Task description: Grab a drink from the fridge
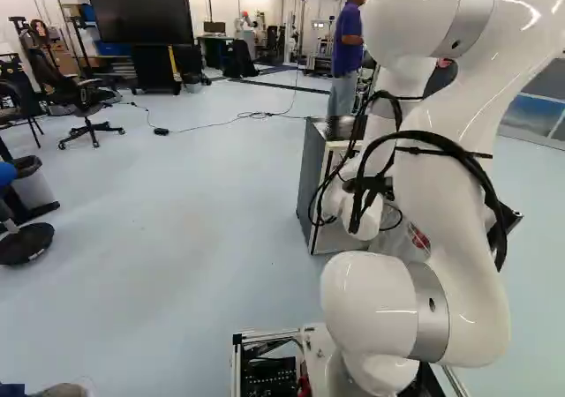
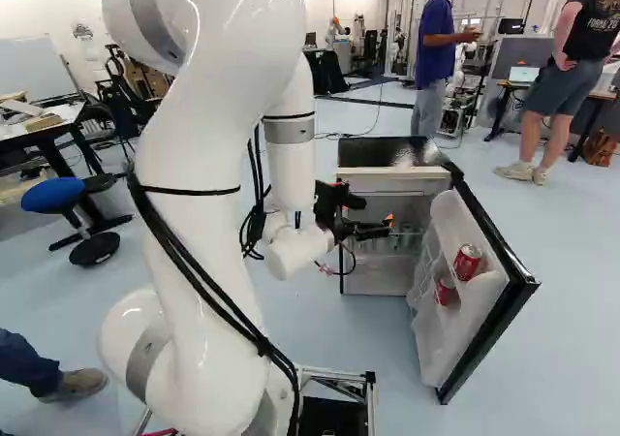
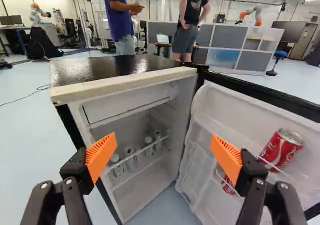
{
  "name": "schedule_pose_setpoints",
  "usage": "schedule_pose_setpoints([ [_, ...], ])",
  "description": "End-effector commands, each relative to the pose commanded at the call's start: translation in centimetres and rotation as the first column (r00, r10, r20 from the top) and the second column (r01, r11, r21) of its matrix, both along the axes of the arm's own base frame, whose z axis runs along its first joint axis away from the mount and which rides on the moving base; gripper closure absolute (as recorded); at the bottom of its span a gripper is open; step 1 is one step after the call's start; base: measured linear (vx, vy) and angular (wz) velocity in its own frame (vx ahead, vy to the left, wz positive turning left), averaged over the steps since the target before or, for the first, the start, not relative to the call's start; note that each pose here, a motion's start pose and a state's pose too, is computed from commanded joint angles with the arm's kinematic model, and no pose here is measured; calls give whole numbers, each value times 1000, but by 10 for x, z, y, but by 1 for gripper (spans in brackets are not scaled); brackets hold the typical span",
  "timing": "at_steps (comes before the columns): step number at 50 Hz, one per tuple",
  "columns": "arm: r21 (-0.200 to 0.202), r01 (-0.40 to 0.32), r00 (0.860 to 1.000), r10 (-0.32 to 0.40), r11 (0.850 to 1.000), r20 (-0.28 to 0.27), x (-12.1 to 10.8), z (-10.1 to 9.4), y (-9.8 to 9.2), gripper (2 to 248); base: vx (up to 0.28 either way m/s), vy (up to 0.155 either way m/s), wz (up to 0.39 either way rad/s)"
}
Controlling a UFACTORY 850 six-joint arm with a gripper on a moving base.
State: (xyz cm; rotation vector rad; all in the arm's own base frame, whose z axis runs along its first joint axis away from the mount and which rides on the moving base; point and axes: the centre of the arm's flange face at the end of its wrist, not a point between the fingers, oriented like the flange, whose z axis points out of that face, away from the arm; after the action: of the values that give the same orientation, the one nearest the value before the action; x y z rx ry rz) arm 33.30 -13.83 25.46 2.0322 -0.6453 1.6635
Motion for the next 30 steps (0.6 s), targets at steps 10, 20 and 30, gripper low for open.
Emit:
schedule_pose_setpoints([
  [10,6,-1,1000,1,1000,-20,4,-11,-1,3,0,0,0],
  [20,13,1,999,-1,1000,-42,5,-22,-1,3,0,0,0],
  [30,18,14,998,-12,1000,-63,6,-32,-3,3,0,0,0],
])
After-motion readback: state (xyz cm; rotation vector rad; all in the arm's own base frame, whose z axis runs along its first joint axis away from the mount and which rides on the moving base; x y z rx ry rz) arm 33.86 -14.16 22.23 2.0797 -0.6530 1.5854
